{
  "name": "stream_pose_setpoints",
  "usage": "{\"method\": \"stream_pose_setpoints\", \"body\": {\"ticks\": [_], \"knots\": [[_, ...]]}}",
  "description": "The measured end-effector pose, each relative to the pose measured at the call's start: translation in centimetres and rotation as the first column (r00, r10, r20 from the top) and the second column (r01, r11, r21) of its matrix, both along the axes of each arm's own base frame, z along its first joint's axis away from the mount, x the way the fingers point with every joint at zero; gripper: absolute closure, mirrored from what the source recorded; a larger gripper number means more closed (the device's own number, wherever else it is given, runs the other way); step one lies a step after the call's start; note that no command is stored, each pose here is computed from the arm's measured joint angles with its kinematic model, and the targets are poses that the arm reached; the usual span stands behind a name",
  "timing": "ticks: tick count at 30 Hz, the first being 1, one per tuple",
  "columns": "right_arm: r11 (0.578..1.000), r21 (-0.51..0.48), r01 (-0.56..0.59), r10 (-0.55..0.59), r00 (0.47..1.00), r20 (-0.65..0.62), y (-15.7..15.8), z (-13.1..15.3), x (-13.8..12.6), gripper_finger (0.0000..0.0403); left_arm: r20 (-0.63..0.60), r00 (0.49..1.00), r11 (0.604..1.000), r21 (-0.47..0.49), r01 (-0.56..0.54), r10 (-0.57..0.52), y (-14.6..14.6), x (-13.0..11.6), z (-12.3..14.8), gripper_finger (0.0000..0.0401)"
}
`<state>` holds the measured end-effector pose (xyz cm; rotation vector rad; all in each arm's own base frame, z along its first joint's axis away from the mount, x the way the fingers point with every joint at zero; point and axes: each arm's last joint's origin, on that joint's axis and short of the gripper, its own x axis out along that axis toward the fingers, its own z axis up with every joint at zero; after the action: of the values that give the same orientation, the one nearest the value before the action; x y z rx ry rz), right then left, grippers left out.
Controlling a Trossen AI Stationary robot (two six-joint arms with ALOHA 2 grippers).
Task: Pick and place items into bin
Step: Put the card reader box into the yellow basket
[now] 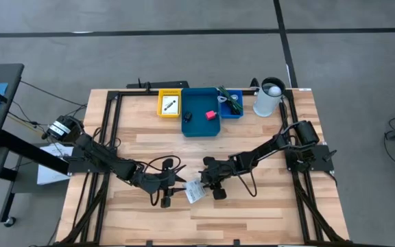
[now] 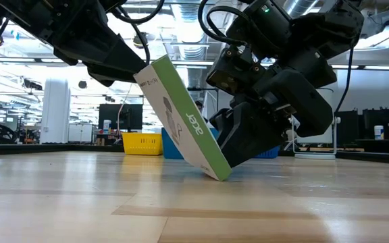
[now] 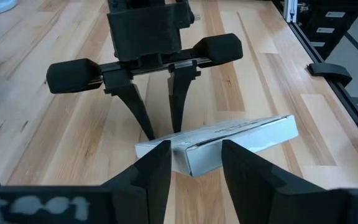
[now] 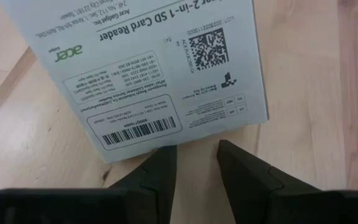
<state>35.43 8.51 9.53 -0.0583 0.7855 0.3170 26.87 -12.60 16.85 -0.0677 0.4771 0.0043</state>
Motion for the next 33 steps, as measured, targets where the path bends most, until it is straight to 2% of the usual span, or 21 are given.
{"method": "stream_pose_setpoints", "body": {"ticks": [14, 22, 25, 28, 30, 33], "knots": [[1.0, -0.01, -0.016, 0.016, 1.0, 0.026, 0.0, 0.1, 0.1, 0.0285, 0.008, 1.0, 1.0, -0.001, 0.003, -0.003, 0.0, 0.0, 0.1, 0.0271], [1.0, -0.015, -0.022, 0.023, 0.998, 0.065, 0.1, 0.2, 0.4, 0.0285, 0.056, 0.998, 1.0, 0.015, 0.017, -0.018, -0.1, 0.3, 0.4, 0.0271], [1.0, -0.014, -0.026, 0.028, 0.991, 0.129, 0.0, 0.6, 0.8, 0.0285, 0.116, 0.993, 0.999, 0.033, -0.018, 0.014, 0.2, 0.6, 1.0, 0.0271], [1.0, 0.012, -0.029, 0.024, 0.953, 0.302, -0.1, 2.5, 1.9, 0.0285, 0.127, 0.99, 0.995, 0.064, -0.07, 0.061, 1.3, 1.1, 0.8, 0.0271], [0.999, 0.02, -0.035, 0.025, 0.926, 0.377, -0.1, 3.1, 2.2, 0.0285, 0.152, 0.984, 0.994, 0.051, -0.098, 0.089, 2.0, 1.5, 1.1, 0.0271], [0.998, 0.037, -0.053, 0.032, 0.907, 0.419, -0.2, 3.7, 2.6, 0.0285, 0.148, 0.981, 0.992, 0.025, -0.127, 0.122, 3.1, 1.9, 1.2, 0.0271]]}}
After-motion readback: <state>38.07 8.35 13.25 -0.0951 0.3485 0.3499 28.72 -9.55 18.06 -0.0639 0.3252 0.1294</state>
